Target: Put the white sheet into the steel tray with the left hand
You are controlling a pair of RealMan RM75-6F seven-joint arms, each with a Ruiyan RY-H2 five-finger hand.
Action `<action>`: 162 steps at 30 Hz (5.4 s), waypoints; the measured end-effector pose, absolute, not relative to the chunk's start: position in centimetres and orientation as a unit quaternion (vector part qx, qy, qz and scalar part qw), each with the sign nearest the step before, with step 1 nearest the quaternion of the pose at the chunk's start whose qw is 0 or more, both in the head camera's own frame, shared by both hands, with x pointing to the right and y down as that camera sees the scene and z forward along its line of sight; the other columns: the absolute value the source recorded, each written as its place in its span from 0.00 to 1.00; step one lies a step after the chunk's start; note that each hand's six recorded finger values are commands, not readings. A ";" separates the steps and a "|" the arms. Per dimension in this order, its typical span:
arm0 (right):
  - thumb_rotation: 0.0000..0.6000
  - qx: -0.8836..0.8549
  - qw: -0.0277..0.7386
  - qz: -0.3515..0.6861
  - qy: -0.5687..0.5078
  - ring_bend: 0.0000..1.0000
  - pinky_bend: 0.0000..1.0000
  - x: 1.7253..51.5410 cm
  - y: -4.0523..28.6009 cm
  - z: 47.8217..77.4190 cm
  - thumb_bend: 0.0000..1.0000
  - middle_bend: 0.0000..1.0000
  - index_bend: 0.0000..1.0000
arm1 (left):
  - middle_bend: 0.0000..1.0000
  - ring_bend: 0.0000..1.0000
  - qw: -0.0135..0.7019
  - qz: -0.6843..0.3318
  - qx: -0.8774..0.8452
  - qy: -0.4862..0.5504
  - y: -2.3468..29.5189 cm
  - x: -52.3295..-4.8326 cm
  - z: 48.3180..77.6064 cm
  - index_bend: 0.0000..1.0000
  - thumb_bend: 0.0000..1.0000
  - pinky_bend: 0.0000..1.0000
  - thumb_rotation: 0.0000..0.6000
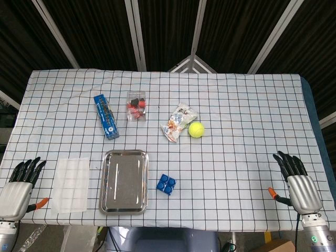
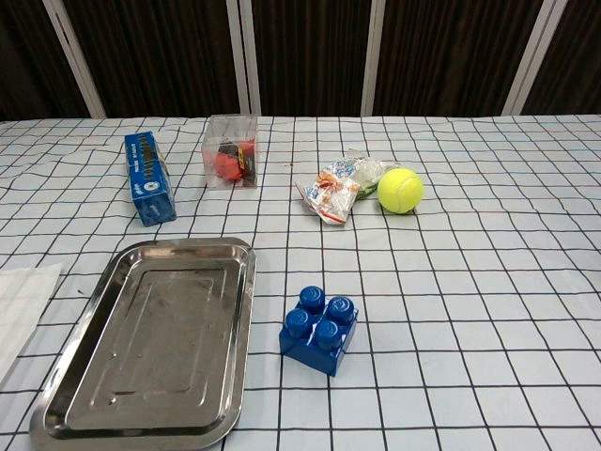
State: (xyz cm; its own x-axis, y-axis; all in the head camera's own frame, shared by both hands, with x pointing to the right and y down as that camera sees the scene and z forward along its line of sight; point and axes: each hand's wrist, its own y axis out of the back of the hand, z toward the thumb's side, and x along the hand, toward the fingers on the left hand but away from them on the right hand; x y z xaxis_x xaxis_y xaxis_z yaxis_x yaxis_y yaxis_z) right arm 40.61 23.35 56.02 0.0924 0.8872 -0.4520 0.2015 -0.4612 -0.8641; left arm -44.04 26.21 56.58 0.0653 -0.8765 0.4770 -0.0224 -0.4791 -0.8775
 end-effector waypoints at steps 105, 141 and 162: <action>1.00 -0.657 0.319 0.532 -0.428 0.00 0.00 41.1 23.3 55.4 0.31 0.00 0.00 | 0.00 0.00 0.482 -0.560 -0.668 -0.082 29.8 -41.8 64.1 0.49 0.46 0.00 1.00; 1.00 -0.660 0.313 0.536 -0.423 0.00 0.00 41.0 23.4 55.7 0.31 0.00 0.00 | 0.01 0.00 0.568 -0.434 -0.668 0.206 18.1 -32.3 52.9 0.57 0.58 0.00 1.00; 1.00 -0.661 0.310 0.539 -0.420 0.00 0.00 41.1 23.4 55.8 0.31 0.00 0.00 | 0.01 0.00 0.561 -0.397 -0.710 0.154 23.4 -26.4 57.3 0.57 0.57 0.00 1.00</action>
